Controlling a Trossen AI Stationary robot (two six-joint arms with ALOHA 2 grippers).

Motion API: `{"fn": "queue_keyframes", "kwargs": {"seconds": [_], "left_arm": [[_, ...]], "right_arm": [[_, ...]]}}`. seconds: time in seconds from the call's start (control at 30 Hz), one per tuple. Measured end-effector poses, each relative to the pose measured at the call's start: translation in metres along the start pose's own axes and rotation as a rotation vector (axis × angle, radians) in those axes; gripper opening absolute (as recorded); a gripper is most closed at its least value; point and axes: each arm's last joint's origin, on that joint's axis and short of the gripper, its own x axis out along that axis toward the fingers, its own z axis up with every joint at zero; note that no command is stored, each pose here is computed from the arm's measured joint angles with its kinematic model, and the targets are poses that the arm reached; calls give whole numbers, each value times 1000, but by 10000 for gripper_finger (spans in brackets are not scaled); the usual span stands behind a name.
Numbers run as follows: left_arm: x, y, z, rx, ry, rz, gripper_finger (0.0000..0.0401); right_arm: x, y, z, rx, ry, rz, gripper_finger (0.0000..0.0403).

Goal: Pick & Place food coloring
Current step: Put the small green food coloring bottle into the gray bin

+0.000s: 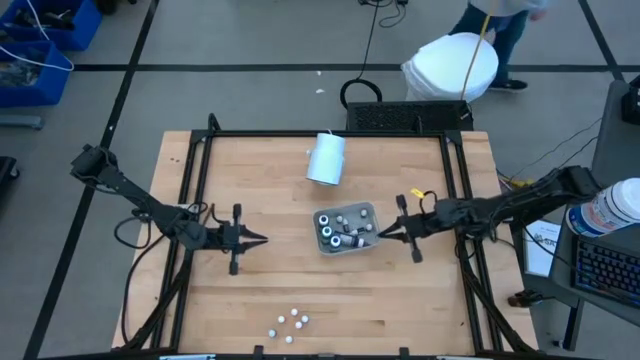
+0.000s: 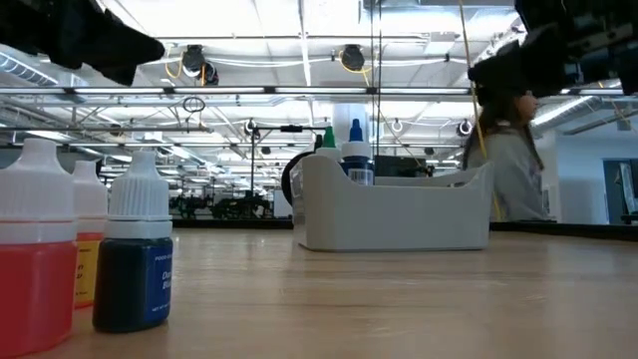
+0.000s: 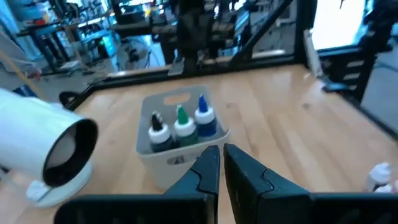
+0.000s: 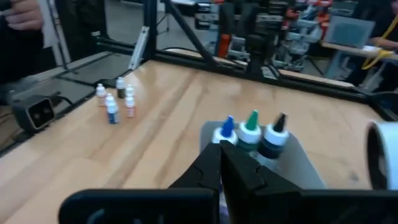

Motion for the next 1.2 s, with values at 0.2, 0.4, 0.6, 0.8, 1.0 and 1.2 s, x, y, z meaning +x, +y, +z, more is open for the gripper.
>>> {"fn": "queue_keyframes", "kwargs": {"seconds": [0.2, 0.4, 0.6, 0.8, 1.0, 1.2], "left_arm": [[0, 0, 0, -61, 11, -20, 31], [15, -19, 31, -107, 158, -95, 30], [52, -72, 55, -153, 595, -64, 30], [87, -139, 68, -233, 1004, 34, 31], [111, -197, 71, -253, 1159, -72, 36], [112, -221, 69, -164, 1124, -112, 105]], "right_arm": [[-18, -3, -16, -7, -68, -41, 1], [-32, -6, -20, -24, -134, -85, 1], [-39, -7, -19, -25, -156, -95, 1], [-41, -6, -19, -24, -147, -94, 1], [-41, -6, -19, -27, -153, -94, 1], [-42, -6, -18, -34, -159, -95, 1]]}}
